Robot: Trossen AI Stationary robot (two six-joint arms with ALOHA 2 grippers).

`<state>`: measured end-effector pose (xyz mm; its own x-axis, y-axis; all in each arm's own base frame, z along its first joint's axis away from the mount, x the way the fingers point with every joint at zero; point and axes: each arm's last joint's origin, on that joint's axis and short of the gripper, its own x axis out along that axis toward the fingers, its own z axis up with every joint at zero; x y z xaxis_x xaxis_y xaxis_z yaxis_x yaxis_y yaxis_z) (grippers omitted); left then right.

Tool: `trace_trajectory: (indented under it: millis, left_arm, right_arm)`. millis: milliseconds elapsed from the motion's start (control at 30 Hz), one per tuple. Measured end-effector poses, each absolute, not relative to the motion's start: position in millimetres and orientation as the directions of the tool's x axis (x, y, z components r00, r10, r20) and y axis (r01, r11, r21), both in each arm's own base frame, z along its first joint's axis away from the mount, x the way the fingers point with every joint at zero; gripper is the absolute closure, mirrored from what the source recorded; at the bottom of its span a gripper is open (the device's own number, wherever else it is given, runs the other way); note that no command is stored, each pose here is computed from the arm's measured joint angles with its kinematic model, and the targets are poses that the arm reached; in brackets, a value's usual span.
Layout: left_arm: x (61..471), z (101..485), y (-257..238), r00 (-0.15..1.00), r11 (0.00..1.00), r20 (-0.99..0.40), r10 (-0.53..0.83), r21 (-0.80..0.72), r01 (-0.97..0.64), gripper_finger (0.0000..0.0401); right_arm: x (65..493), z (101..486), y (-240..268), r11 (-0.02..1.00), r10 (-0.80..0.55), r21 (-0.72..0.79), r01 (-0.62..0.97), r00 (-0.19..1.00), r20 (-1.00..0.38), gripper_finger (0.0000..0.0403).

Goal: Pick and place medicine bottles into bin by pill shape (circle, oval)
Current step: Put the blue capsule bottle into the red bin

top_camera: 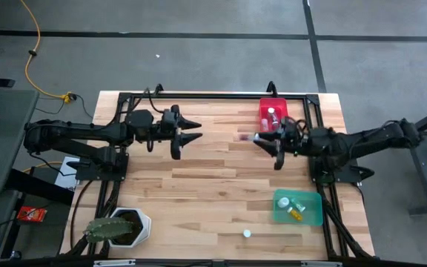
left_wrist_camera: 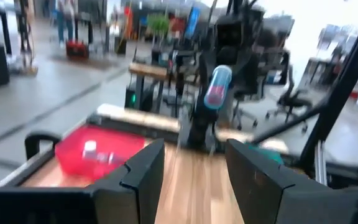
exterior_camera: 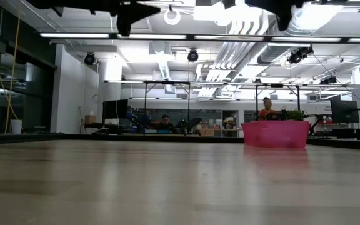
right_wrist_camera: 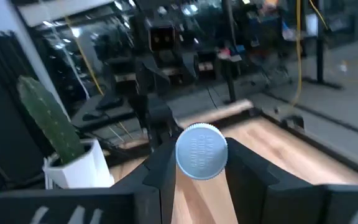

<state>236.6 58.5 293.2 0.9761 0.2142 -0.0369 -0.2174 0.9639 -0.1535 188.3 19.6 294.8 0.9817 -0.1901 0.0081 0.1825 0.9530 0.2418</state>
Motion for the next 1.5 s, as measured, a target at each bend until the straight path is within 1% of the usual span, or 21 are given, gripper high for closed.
trace_trajectory:
  millis: [133,200,600,667,700,833,900,967,1033,1100,1200,1267,1333,1500]
  left_arm:
    - [236.5,303.0,58.4,0.975,0.968,0.064,0.214,-0.150,-0.202,0.0243]
    - [236.3,305.2,58.4,0.973,0.969,0.087,0.214,-0.149,-0.199,0.0243]
    - [236.3,305.4,58.4,0.973,0.970,0.090,0.214,-0.134,-0.201,0.0243]
    - [236.3,305.4,58.4,0.973,0.970,0.089,0.213,-0.135,-0.200,0.0243]
    - [236.3,305.4,58.5,0.973,0.970,0.089,0.214,-0.135,-0.201,0.0243]
    - [236.3,305.3,58.4,0.973,0.966,0.088,0.212,-0.172,-0.195,0.0243]
    - [236.3,305.3,58.3,0.974,0.966,0.088,0.209,-0.176,-0.192,0.0243]
    - [236.3,305.3,58.2,0.975,0.966,0.088,0.205,-0.175,-0.188,0.0243]
    - [236.3,305.3,58.2,0.975,0.966,0.088,0.205,-0.175,-0.188,0.0243]
    - [236.3,305.3,58.2,0.975,0.966,0.088,0.205,-0.175,-0.188,0.0243]
    - [236.3,305.3,58.2,0.975,0.967,0.088,0.205,-0.175,-0.188,0.0243]
    - [236.3,305.2,58.2,0.975,0.966,0.087,0.206,-0.175,-0.188,0.0243]
    - [236.3,305.2,58.2,0.975,0.966,0.087,0.206,-0.176,-0.188,0.0243]
    - [236.3,305.2,58.2,0.975,0.966,0.087,0.206,-0.175,-0.189,0.0243]
  right_arm:
    - [189.9,306.6,10.3,0.968,-0.147,0.210,0.135,0.988,0.046,0.0304]
    - [190.1,309.3,7.5,0.971,-0.129,0.211,0.112,0.990,0.065,0.0304]
    - [190.2,310.0,4.6,0.970,-0.133,0.214,0.114,0.988,0.073,0.0304]
    - [190.1,309.8,3.6,0.965,-0.168,0.217,0.150,0.983,0.071,0.0304]
    - [189.9,309.6,2.4,0.957,-0.207,0.221,0.188,0.976,0.068,0.0304]
    - [188.0,306.3,-9.7,0.880,-0.440,0.217,0.423,0.898,0.032,0.0304]
    - [186.5,303.0,-20.5,0.832,-0.519,0.201,0.516,0.854,-0.043,0.0304]
    - [183.2,299.7,-34.0,0.771,-0.580,0.190,0.607,0.794,-0.183,0.0304]
    - [177.6,293.8,-49.1,0.699,-0.617,0.161,0.697,0.702,-0.357,0.0304]
    - [170.4,285.4,-63.3,0.635,-0.613,0.107,0.765,0.584,-0.533,0.0304]
    - [163.2,273.5,-82.7,0.590,-0.552,0.046,0.806,0.445,-0.705,0.0304]
    - [163.8,262.8,-93.7,0.597,-0.497,0.029,0.802,0.398,-0.771,0.0304]
    - [167.6,254.3,-103.8,0.611,-0.457,0.026,0.792,0.379,-0.805,0.0304]
    - [178.4,230.2,-125.1,0.600,-0.413,-0.022,0.800,0.286,-0.865,0.0304]
